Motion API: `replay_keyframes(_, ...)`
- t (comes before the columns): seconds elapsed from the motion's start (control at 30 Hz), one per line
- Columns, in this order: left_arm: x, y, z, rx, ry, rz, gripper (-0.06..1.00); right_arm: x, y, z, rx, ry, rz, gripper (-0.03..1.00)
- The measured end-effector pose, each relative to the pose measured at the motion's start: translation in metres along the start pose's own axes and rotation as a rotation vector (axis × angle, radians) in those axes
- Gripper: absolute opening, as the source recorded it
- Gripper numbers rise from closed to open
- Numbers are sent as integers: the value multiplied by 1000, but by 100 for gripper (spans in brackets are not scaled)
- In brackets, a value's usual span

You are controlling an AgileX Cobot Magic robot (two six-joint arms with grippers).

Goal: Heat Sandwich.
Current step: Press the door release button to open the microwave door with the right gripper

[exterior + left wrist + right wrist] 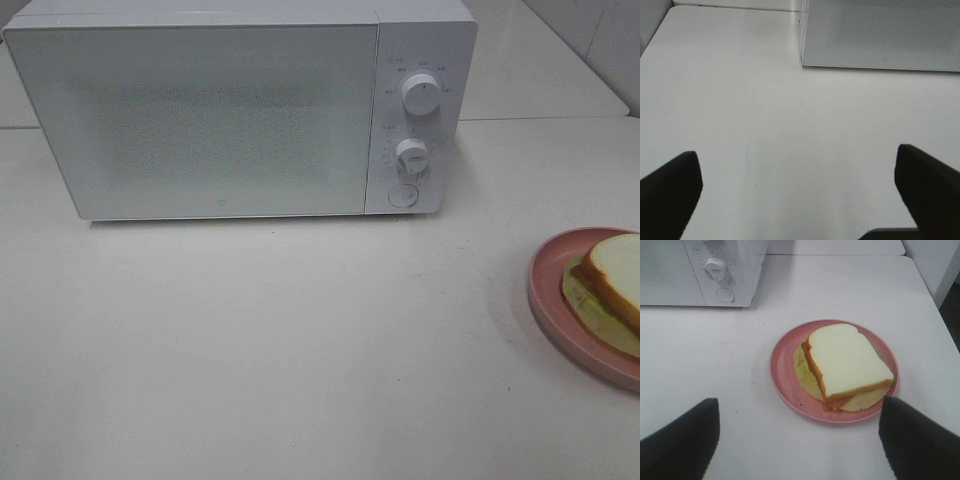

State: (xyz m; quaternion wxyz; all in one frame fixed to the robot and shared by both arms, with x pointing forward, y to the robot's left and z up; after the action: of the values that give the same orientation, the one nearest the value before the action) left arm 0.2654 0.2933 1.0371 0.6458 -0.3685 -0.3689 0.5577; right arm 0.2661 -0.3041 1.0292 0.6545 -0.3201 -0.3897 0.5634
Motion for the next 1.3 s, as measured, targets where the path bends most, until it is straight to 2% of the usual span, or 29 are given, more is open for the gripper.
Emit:
replay_keyframes(0.67,0,0,0,0,0,0,97,0,-1,0,1,0,0,79)
replay_keyframes(1.1,0,0,0,0,0,0,97,7,-25,-28,130,24,13,77)
replay_keyframes(1.3,0,0,0,0,0,0,97,10,-33,-43,157,27,18,77)
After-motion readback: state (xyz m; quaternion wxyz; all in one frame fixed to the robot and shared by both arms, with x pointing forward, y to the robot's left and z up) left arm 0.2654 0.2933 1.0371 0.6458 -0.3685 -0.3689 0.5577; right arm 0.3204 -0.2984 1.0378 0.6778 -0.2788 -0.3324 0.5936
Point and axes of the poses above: a point on each arm's last joint axis where the gripper is mounted, z pointing back along that axis away from the gripper, x along the wrist's bending axis when the last joint is at zero, y = z × x, the point moved 4 cm from there along -z, pointing out along that axis toward the gripper, and after that the axes turned 9 degrees about -z, right-handed, at the moved point
